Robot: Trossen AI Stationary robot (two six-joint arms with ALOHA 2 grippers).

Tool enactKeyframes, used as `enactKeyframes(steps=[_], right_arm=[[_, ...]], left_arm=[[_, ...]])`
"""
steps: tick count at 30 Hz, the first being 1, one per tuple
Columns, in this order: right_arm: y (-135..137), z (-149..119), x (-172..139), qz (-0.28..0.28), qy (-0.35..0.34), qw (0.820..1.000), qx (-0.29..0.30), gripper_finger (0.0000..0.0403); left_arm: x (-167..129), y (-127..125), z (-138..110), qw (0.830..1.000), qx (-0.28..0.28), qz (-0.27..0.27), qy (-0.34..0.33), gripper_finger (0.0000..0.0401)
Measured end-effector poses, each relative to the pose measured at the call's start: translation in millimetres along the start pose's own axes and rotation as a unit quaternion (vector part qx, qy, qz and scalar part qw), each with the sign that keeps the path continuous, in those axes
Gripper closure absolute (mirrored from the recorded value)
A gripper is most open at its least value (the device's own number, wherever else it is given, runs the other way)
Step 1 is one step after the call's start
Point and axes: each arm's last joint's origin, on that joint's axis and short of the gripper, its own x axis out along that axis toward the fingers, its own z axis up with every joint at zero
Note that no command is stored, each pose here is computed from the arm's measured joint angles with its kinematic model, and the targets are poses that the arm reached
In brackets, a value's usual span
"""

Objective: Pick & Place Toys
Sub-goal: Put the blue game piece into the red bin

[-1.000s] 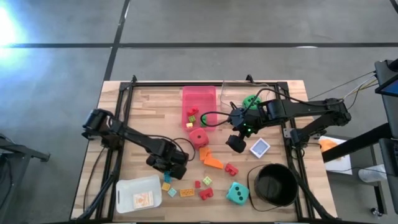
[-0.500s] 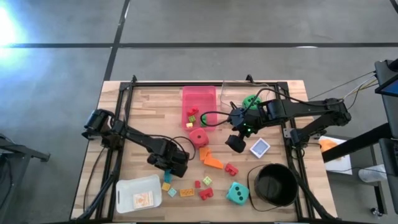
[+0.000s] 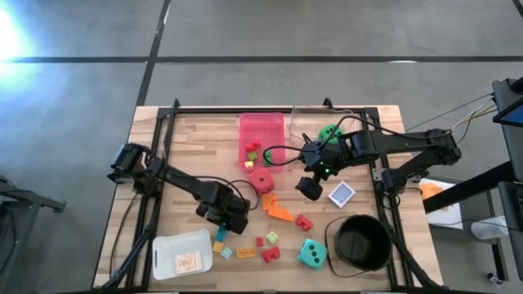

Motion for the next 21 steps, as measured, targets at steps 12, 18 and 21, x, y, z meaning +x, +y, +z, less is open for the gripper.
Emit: enactKeyframes(steps=[12,18,21], right_arm=[[0,0,0,0.000,0.000,1.000,0.000,0.0035],[0,0,0,0.000,0.000,1.000,0.000,0.0035],[0,0,0,0.000,0.000,1.000,0.000,0.0035]], left_arm=[[-6,-4,8,0.999,-0.009,-0.008,-0.044,0.0266],[-25,-7,15,0.996,-0.006,-0.030,-0.081,0.0266],[-40,-4,18,0.993,-0.010,-0.040,-0.109,0.0266]])
